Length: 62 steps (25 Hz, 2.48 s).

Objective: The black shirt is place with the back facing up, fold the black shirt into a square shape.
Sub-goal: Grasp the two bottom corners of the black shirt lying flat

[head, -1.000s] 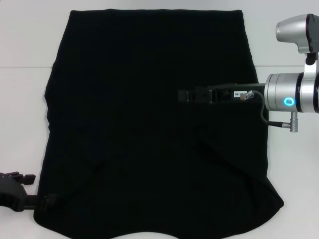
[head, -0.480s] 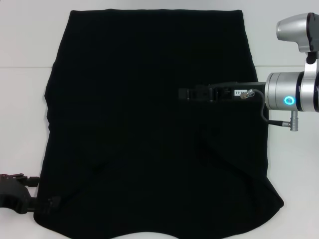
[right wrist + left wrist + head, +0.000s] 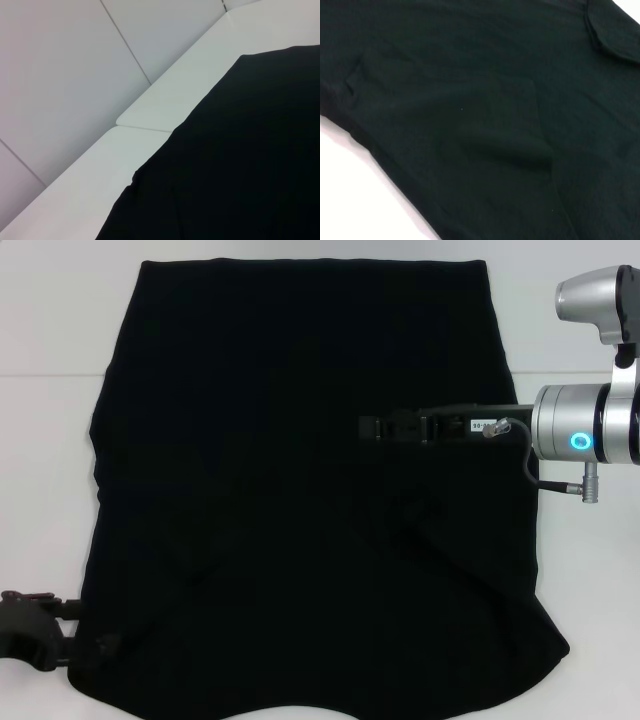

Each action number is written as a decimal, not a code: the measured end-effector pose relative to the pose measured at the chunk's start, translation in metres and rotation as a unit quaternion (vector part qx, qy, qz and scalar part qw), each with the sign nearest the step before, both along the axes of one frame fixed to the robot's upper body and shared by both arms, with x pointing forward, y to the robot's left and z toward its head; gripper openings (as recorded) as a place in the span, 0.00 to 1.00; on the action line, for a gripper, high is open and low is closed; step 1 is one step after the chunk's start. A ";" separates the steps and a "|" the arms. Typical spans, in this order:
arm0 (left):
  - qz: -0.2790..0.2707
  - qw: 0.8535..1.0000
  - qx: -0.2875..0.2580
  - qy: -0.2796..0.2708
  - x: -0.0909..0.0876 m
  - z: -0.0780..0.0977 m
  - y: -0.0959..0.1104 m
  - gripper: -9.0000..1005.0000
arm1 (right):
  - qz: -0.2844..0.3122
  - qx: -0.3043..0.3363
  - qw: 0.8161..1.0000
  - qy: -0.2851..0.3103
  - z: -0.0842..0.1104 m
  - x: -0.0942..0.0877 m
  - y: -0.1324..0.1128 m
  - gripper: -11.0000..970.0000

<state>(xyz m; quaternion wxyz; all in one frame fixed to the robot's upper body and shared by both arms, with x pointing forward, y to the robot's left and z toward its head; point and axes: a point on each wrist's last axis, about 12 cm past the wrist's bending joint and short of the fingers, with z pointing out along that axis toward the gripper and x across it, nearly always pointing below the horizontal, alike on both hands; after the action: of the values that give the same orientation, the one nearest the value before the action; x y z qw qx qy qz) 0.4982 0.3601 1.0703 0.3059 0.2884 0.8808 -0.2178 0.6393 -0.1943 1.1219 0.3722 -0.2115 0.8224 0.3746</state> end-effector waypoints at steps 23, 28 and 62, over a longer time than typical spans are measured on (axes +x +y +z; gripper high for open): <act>0.004 1.000 0.003 -0.002 0.001 0.000 0.001 0.03 | -0.003 -0.001 1.000 0.002 0.001 0.001 -0.005 0.76; 0.004 1.000 0.001 -0.001 0.000 0.001 0.003 0.02 | -0.006 -0.002 1.000 0.004 0.002 0.002 -0.008 0.76; 0.036 0.999 -0.015 0.007 -0.012 -0.001 0.010 0.02 | 0.000 -0.039 0.970 0.238 -0.030 -0.097 -0.159 0.76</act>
<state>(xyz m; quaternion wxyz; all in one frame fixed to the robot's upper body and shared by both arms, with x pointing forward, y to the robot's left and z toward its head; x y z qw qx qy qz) 0.4861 0.3699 1.0691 0.3112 0.2505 0.8894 -0.2221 0.5428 -0.3528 1.0914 0.1571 -0.1307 0.9014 0.3817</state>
